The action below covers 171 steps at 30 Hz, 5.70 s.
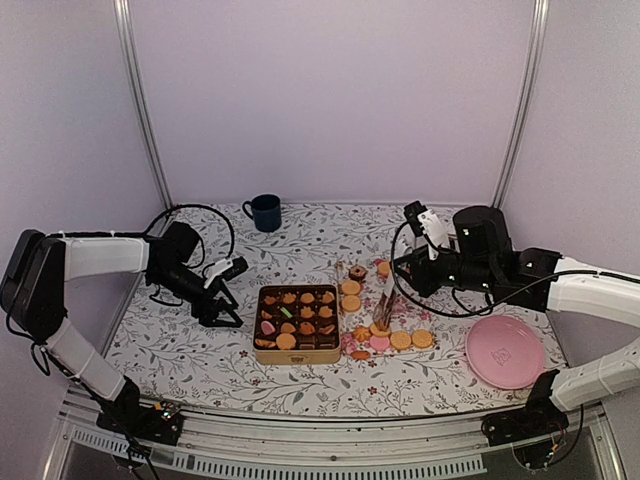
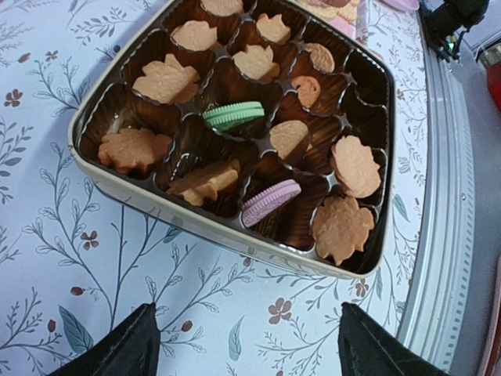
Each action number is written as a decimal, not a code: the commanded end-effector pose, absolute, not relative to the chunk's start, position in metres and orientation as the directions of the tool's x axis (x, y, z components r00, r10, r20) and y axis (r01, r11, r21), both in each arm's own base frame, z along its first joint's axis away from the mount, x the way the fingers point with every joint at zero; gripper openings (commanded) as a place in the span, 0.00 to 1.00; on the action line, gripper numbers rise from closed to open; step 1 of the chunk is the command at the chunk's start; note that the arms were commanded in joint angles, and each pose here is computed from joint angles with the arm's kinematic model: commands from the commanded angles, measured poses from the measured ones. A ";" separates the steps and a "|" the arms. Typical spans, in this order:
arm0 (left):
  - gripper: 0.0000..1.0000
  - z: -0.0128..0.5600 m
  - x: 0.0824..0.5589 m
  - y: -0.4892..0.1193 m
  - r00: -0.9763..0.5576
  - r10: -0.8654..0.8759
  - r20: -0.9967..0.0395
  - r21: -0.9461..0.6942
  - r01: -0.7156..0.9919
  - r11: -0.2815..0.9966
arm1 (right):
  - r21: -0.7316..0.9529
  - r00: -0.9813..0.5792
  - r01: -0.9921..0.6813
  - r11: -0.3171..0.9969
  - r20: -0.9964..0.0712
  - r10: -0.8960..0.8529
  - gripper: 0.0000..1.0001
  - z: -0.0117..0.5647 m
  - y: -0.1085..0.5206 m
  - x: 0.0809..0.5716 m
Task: Pack the cookies
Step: Adjust the fake cookies on the plate, then pick up the fake cookies from the plate, then place the fake cookies in the empty pocket of the box.
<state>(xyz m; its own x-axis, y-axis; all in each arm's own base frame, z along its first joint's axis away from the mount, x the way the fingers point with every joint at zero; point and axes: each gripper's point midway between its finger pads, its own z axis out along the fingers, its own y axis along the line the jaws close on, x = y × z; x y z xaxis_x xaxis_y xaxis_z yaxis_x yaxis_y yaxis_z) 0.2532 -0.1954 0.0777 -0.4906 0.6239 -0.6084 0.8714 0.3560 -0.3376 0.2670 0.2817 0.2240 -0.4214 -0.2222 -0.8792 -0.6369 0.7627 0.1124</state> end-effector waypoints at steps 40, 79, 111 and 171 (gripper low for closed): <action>0.78 0.088 0.258 -0.195 -0.470 0.622 -0.626 -0.317 0.882 0.348 | 0.014 -0.338 -0.584 0.811 -0.913 -0.228 0.08 0.246 0.263 0.288; 0.79 0.091 0.258 -0.192 -0.466 0.624 -0.628 -0.305 0.884 0.354 | 0.014 -0.356 -0.613 0.790 -0.898 -0.260 0.34 0.203 0.280 0.311; 0.79 0.085 0.262 -0.186 -0.483 0.621 -0.618 -0.310 0.875 0.373 | 0.060 -0.202 -0.816 0.574 -0.961 -0.188 0.06 0.314 0.395 0.225; 0.79 0.084 0.257 -0.185 -0.485 0.613 -0.624 -0.320 0.874 0.366 | 0.035 -0.166 -0.886 0.462 -0.955 -0.247 0.24 0.288 0.438 0.213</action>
